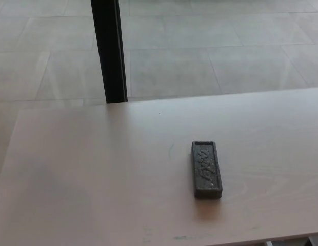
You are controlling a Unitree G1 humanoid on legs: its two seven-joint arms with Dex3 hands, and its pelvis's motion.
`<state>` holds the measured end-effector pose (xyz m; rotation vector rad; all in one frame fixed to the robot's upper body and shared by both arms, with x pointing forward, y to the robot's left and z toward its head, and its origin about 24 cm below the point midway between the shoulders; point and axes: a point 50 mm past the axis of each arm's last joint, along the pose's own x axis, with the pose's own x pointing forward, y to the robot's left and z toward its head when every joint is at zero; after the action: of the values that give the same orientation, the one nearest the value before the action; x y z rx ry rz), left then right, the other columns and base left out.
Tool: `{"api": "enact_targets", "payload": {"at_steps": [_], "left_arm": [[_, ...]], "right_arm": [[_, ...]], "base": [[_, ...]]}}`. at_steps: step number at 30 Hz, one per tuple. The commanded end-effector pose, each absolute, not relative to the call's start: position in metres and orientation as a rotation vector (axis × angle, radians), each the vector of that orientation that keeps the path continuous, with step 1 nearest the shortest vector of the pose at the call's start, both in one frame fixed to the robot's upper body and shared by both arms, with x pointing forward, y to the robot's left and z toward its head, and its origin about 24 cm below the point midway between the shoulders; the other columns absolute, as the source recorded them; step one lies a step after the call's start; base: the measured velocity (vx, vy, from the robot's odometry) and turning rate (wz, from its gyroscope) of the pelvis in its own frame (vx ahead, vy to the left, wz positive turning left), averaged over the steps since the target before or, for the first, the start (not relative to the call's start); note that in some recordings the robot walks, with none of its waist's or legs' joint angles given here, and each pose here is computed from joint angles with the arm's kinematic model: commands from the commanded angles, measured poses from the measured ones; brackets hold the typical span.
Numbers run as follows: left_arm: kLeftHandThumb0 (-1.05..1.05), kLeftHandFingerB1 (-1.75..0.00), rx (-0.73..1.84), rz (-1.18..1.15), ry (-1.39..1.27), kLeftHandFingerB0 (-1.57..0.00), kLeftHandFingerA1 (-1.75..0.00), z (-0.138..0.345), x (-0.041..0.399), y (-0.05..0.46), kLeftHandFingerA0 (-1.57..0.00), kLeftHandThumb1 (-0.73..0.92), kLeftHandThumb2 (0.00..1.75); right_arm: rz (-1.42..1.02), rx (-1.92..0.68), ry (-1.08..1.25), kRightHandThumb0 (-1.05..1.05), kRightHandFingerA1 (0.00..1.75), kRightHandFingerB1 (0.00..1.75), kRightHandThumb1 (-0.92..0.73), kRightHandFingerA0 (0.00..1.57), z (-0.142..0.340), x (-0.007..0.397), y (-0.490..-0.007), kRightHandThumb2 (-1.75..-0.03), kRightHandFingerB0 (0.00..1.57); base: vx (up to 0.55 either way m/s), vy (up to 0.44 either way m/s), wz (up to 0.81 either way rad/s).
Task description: The robot uses its right hand to hold the eraser kept in the middle of the desk and use it to wipe the desk by swiping its surface twice
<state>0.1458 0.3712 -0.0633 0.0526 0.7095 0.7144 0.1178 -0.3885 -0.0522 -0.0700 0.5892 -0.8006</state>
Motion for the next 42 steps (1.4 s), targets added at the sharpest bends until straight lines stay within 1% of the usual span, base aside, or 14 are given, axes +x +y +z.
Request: {"api": "enact_targets", "payload": {"at_steps": [1, 3, 6, 7, 16, 17, 18, 24, 27, 28, 32, 34, 36, 42], "left_arm": [[-0.63, -0.68, -0.100, 0.905, 0.558, -0.32, -0.76, -0.041, 0.147, 0.396, -0.40, 0.53, 1.01], [-0.65, -0.75, -0.108, 0.910, 0.552, -0.31, -0.90, -0.042, 0.147, 0.396, -0.33, 0.72, 0.66], [-0.65, -0.70, -0.132, 0.922, 0.546, -0.34, -0.78, -0.042, 0.145, 0.396, -0.40, 0.52, 1.01], [-0.64, -0.74, -0.113, 0.921, 0.555, -0.29, -0.90, -0.042, 0.145, 0.397, -0.32, 0.72, 0.67], [-0.66, -0.76, -0.110, 0.922, 0.558, -0.34, -0.88, -0.043, 0.143, 0.396, -0.33, 0.73, 0.67], [-0.66, -0.70, -0.103, 0.918, 0.556, -0.35, -0.80, -0.043, 0.142, 0.396, -0.44, 0.57, 1.07], [-0.67, -0.79, -0.109, 0.922, 0.553, -0.32, -0.96, -0.043, 0.143, 0.396, -0.34, 0.72, 0.66], [-0.64, -0.74, -0.080, 0.906, 0.557, -0.34, -0.87, -0.043, 0.142, 0.397, -0.34, 0.76, 0.68], [-0.66, -0.71, -0.091, 0.913, 0.560, -0.36, -0.86, -0.043, 0.142, 0.397, -0.35, 0.74, 0.67], [-0.64, -0.68, -0.096, 0.917, 0.561, -0.35, -0.79, -0.043, 0.142, 0.398, -0.43, 0.53, 1.02], [-0.65, -0.73, -0.117, 0.926, 0.557, -0.28, -0.93, -0.044, 0.142, 0.398, -0.33, 0.72, 0.65], [-0.64, -0.69, -0.112, 0.923, 0.560, -0.33, -0.78, -0.043, 0.143, 0.397, -0.42, 0.54, 1.03], [-0.64, -0.67, -0.085, 0.908, 0.574, -0.32, -0.78, -0.043, 0.143, 0.397, -0.43, 0.55, 1.04], [-0.67, -0.71, -0.112, 0.905, 0.553, -0.34, -0.86, -0.043, 0.143, 0.396, -0.33, 0.78, 0.65]], "right_arm": [[-1.071, 0.129, 0.148, -0.59, 0.77, 0.55, -0.71, 0.80, 0.035, 0.158, -0.438, -0.61, 0.40], [-1.075, 0.143, 0.061, -0.52, 0.65, 0.44, -0.74, 0.72, 0.064, 0.180, -0.442, -0.62, 0.36], [-1.085, 0.168, -0.008, -0.51, 0.61, 0.42, -0.72, 0.69, 0.083, 0.192, -0.444, -0.61, 0.39], [-1.063, 0.182, -0.099, -0.50, 0.55, 0.39, -0.71, 0.64, 0.120, 0.214, -0.444, -0.61, 0.40], [-0.896, 0.061, -0.328, -0.59, 0.63, 0.40, -0.73, 0.56, 0.237, 0.287, -0.399, -0.62, 0.42], [-0.833, 0.022, -0.352, -0.56, 0.53, 0.36, -0.76, 0.48, 0.248, 0.297, -0.386, -0.63, 0.36], [-0.794, 0.001, -0.371, -0.58, 0.50, 0.35, -0.74, 0.53, 0.255, 0.305, -0.374, -0.62, 0.36], [-0.549, -0.030, -0.411, -0.33, 0.50, 0.36, -0.75, 0.67, 0.259, 0.334, -0.321, -0.62, 0.43], [-0.368, 0.077, -0.422, -0.24, 0.74, 0.52, -0.75, 0.88, 0.253, 0.345, -0.289, -0.72, 0.68], [-0.302, 0.085, -0.406, -0.24, 1.22, 0.64, -0.72, 0.94, 0.249, 0.348, -0.277, -0.77, 0.81], [-0.188, 0.093, -0.338, -0.16, 1.75, 1.18, -0.65, 0.96, 0.232, 0.355, -0.238, -0.91, 0.83], [-0.124, 0.089, -0.287, -0.15, 1.50, 1.32, -0.50, 1.31, 0.212, 0.362, -0.214, -1.18, 1.06], [-0.093, 0.080, -0.250, -0.11, 1.75, 1.57, -0.49, 0.99, 0.202, 0.364, -0.205, -1.26, 0.84], [0.030, 0.011, -0.131, -0.13, 1.75, 1.59, -0.49, 1.00, 0.156, 0.368, -0.170, -1.26, 0.82]], "base": [[0.00, 0.000, 0.00], [0.00, 0.000, 0.00], [0.00, 0.000, 0.00], [0.00, 0.000, 0.00], [0.00, 0.000, 0.00], [0.00, 0.000, 0.00], [0.00, 0.000, 0.00], [0.00, 0.000, 0.00], [0.00, 0.000, 0.00], [0.00, 0.000, 0.00], [0.00, 0.000, 0.00], [0.00, 0.000, 0.00], [0.00, 0.000, 0.00], [0.00, 0.000, 0.00]]}}
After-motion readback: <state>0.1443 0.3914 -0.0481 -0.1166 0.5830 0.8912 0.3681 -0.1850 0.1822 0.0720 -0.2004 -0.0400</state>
